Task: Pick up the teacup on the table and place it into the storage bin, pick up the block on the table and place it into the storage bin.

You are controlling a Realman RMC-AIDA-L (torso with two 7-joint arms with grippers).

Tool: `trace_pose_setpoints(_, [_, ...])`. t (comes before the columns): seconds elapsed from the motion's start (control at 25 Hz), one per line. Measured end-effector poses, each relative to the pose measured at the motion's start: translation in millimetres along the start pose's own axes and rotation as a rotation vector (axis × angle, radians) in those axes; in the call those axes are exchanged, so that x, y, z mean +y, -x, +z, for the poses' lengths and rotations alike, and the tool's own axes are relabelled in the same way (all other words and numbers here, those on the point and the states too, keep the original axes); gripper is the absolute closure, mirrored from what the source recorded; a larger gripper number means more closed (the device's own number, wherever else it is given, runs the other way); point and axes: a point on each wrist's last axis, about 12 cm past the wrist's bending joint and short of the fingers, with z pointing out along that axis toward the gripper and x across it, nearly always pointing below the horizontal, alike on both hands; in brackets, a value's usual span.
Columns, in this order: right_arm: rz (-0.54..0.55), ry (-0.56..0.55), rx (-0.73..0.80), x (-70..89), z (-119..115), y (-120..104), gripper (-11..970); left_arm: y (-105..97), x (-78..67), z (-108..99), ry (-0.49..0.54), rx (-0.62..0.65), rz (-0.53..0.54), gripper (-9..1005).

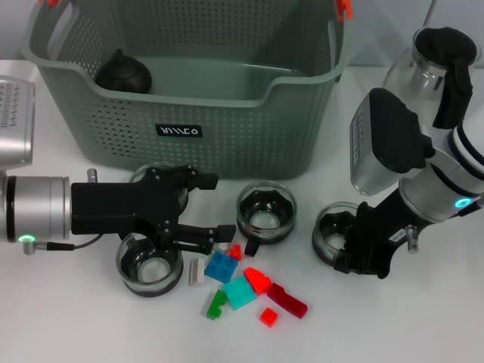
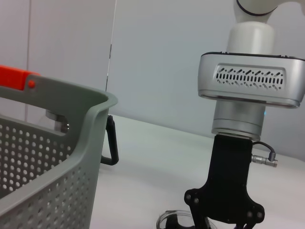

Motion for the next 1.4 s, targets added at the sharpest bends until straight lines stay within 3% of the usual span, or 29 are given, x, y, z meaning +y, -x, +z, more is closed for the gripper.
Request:
trace_pose_setpoints(0.4, [0.0,0.02,-0.018,5.6,-18,4,893,0,-0.7,0,-0.004,-0.001,-0.001,73])
trace_pose_setpoints(0.8, [-0.031,0.086,-0.153,34.1,-87,17,895,-1,-0.9,-2,-0.002,-0.002,-0.003,74])
trace_pose_setpoints(0.92, [-0.08,0.042,-0.224,43.7,-118,32,896,0,-0.4,-2,0.001,-0.005,0.0,74])
trace_pose_setpoints(1.16, [-0.184,-0.03,-0.323,50.8,-148,58,897,2,1.4,-5,0.015,-0.015,0.003,75])
trace_pose_setpoints(1.4, [-0.258,-0.16,-0.463,40.6,-179,83,896,2,2.5,-6,0.022,-0.022,0.003,75])
